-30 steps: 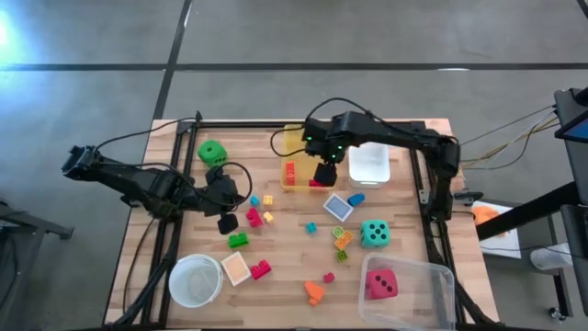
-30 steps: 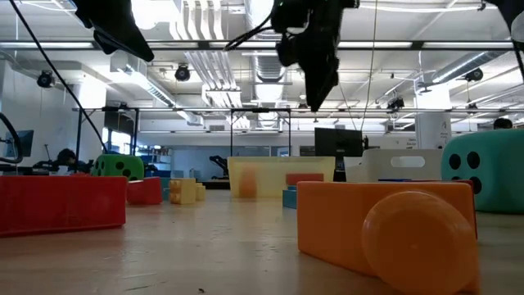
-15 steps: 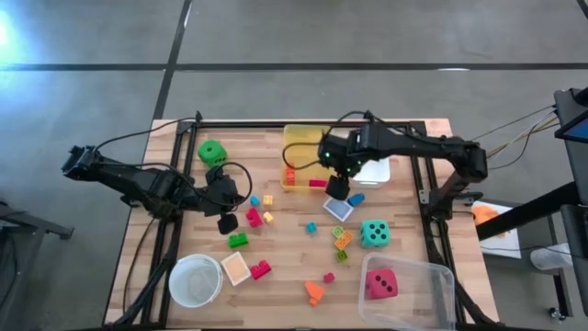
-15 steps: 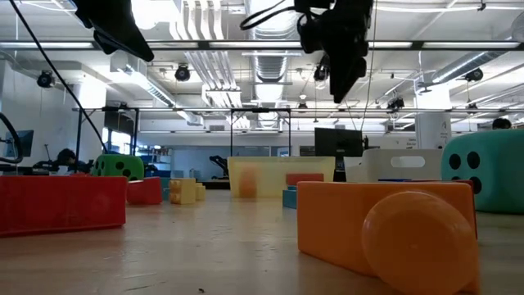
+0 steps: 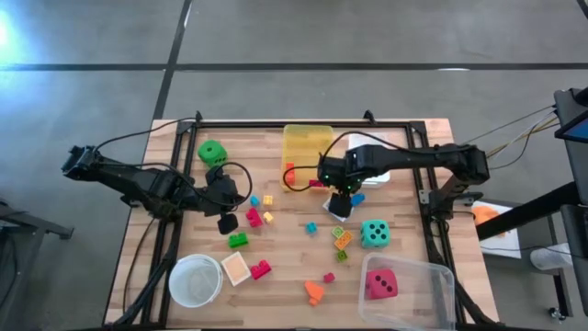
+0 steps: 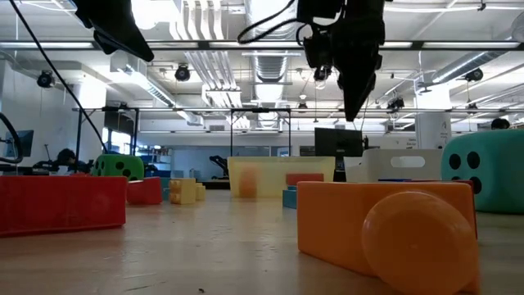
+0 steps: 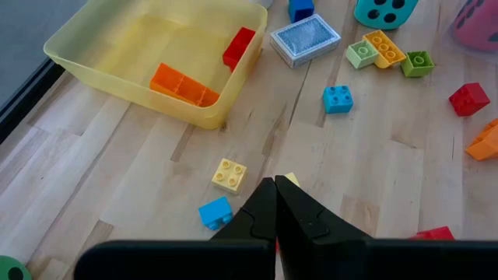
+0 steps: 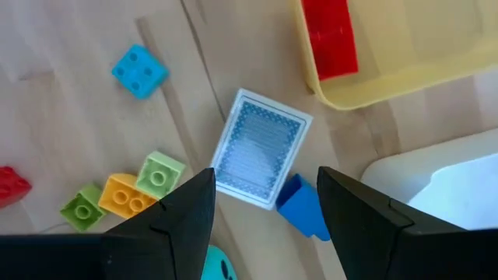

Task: Pick & Place Toys
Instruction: Put the blue deck of cards into the white bin

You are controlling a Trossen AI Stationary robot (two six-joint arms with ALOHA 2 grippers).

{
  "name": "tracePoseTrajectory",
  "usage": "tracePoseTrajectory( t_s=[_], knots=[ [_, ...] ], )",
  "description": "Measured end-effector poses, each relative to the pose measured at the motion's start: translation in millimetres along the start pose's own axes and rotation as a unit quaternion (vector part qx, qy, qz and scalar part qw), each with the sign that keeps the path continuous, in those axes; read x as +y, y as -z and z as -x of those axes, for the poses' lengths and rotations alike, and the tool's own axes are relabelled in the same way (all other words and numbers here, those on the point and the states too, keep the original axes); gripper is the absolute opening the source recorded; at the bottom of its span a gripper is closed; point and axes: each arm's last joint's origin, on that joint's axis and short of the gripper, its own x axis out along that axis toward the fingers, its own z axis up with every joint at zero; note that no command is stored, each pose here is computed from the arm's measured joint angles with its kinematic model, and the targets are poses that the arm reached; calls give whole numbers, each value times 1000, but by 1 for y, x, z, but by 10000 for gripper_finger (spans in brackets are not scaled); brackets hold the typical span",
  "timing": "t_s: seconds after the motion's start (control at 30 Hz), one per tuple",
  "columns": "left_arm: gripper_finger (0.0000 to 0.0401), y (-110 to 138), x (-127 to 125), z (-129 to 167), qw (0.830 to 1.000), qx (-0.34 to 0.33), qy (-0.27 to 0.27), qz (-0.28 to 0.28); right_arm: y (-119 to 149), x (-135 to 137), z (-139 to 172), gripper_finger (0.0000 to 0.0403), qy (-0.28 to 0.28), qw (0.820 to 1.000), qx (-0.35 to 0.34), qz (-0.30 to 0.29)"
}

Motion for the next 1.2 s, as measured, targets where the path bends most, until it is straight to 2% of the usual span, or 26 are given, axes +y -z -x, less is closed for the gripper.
tracePoseTrajectory(
  t_s=[0.13, 0.33, 0.63, 0.73, 0.87, 1.0, 1.2],
  knots=[
    [0, 0, 0, 0, 1000, 0, 0, 0, 3, -1, -7, 220, 4, 1000, 11, -25],
    [0, 0, 0, 0, 1000, 0, 0, 0, 7, -2, -17, 231, 4, 1000, 13, -28],
    [0, 0, 0, 0, 1000, 0, 0, 0, 7, -2, -27, 358, -7, 999, -1, -54],
    [0, 0, 0, 0, 1000, 0, 0, 0, 7, 0, -27, 382, -8, 998, -2, -68],
    [0, 0, 0, 0, 1000, 0, 0, 0, 8, 6, -29, 389, -13, 994, -9, -107],
    [0, 0, 0, 0, 1000, 0, 0, 0, 8, 12, -35, 390, -17, 995, -30, -93],
    [0, 0, 0, 0, 1000, 0, 0, 0, 13, 11, -49, 390, 20, 995, -37, -88]
  ],
)
